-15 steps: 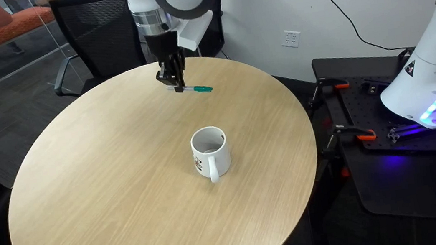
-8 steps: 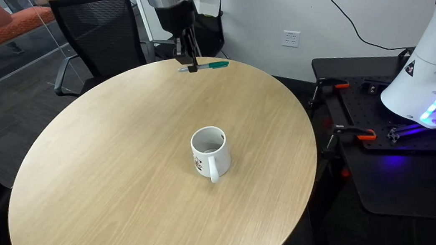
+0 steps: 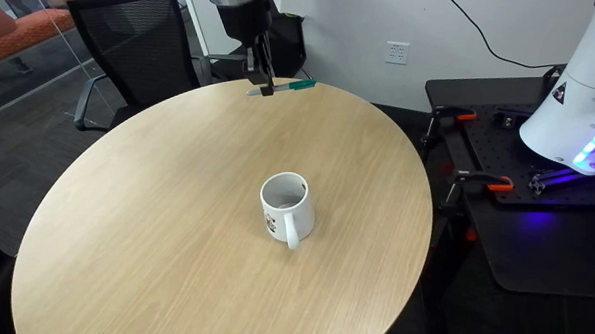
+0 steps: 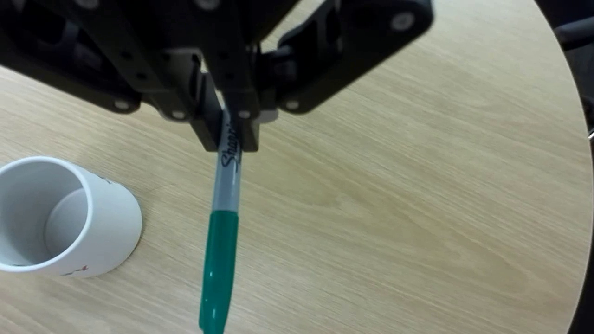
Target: Put the pen in the mug
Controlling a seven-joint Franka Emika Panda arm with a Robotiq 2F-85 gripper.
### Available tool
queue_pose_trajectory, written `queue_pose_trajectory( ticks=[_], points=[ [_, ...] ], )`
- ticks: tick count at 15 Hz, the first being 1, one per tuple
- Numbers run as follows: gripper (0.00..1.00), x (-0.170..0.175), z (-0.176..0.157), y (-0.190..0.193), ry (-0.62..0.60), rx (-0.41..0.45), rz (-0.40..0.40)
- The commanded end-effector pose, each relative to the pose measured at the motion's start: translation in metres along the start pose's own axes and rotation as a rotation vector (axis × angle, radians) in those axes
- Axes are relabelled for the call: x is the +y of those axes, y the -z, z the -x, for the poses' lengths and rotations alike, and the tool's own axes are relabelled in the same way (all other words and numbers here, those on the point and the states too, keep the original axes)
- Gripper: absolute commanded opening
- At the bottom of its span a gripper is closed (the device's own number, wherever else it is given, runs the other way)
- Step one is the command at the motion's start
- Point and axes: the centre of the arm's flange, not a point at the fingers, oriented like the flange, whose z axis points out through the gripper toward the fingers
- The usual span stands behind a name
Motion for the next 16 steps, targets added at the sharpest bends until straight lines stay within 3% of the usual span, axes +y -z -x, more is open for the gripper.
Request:
queue_pose_trajectory(
  ticks=[1, 8, 16],
  points=[
    [0.03, 0.013, -0.002, 0.003, 0.101, 0.087, -0.025],
    [0.03, 0.043, -0.004, 0.001, 0.393, 0.275, -0.146],
    [0.03, 0.043, -0.002, -0.004, 0.779, 0.410, -0.327]
  ],
)
